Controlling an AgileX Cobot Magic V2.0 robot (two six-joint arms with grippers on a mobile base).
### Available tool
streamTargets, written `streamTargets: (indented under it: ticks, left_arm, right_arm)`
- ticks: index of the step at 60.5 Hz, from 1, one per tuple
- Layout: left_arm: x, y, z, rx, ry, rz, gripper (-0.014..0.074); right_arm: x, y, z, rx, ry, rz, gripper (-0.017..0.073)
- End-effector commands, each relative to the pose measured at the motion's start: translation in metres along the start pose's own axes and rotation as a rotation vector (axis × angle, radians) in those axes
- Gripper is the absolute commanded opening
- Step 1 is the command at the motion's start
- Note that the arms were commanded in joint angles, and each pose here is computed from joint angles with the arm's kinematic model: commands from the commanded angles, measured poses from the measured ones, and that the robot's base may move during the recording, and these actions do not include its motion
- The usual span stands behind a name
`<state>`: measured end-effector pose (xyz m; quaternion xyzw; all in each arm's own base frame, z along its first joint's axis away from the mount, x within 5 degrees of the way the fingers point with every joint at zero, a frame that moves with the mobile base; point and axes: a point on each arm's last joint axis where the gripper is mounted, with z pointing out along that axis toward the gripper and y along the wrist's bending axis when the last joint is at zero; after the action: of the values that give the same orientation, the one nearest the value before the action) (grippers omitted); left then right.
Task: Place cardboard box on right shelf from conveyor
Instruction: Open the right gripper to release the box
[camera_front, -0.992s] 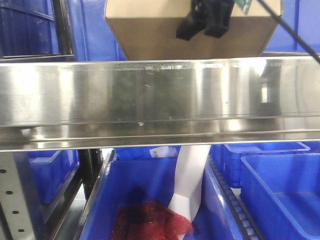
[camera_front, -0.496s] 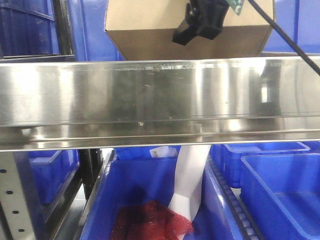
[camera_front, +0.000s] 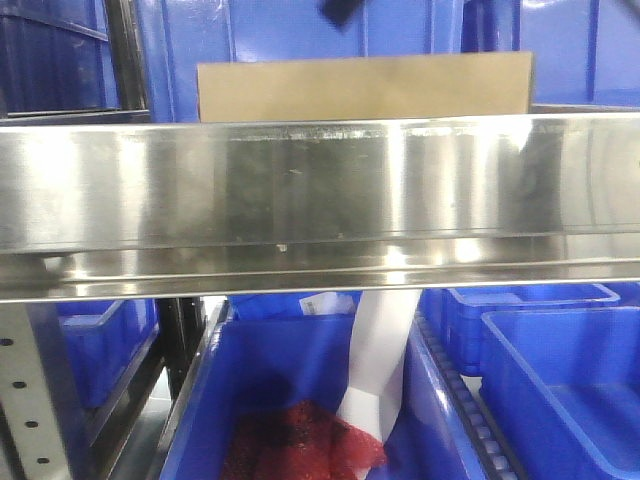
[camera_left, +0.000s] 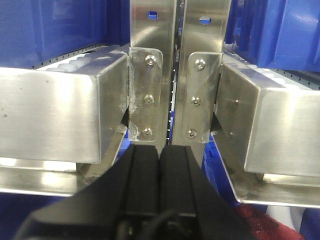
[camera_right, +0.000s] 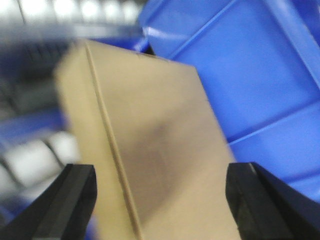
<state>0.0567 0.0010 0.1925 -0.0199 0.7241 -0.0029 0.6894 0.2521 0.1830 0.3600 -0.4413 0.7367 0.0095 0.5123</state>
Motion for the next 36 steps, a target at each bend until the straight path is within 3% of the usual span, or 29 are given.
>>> streamTargets:
  ticks: [1, 10, 17, 29, 36]
  left_arm:
    - [-0.006, 0.000, -0.001, 0.004, -0.090, -0.006, -0.0116]
    - [-0.006, 0.000, -0.001, 0.004, -0.090, -0.006, -0.0116]
    - [-0.006, 0.000, -0.001, 0.004, -0.090, -0.006, -0.0116]
    - [-0.006, 0.000, -0.001, 0.004, -0.090, -0.006, -0.0116]
    - [-0.006, 0.000, -0.001, 0.004, -0.090, -0.006, -0.0116]
  right_arm:
    - [-0.019, -0.010, -0.036, 0.048, -0.179, 0.173, 0.0614]
    - [-0.006, -0.004, -0.069, 0.033, -0.290, 0.448, 0.0566]
    - [0.012, 0.003, -0.094, 0.018, -0.354, 0.569, 0.0402]
    - [0.038, 0.013, -0.135, 0.022, -0.428, 0.607, 0.0064]
    - [0.048, 0.016, -0.155, 0.032, -0.481, 0.607, 0.0050]
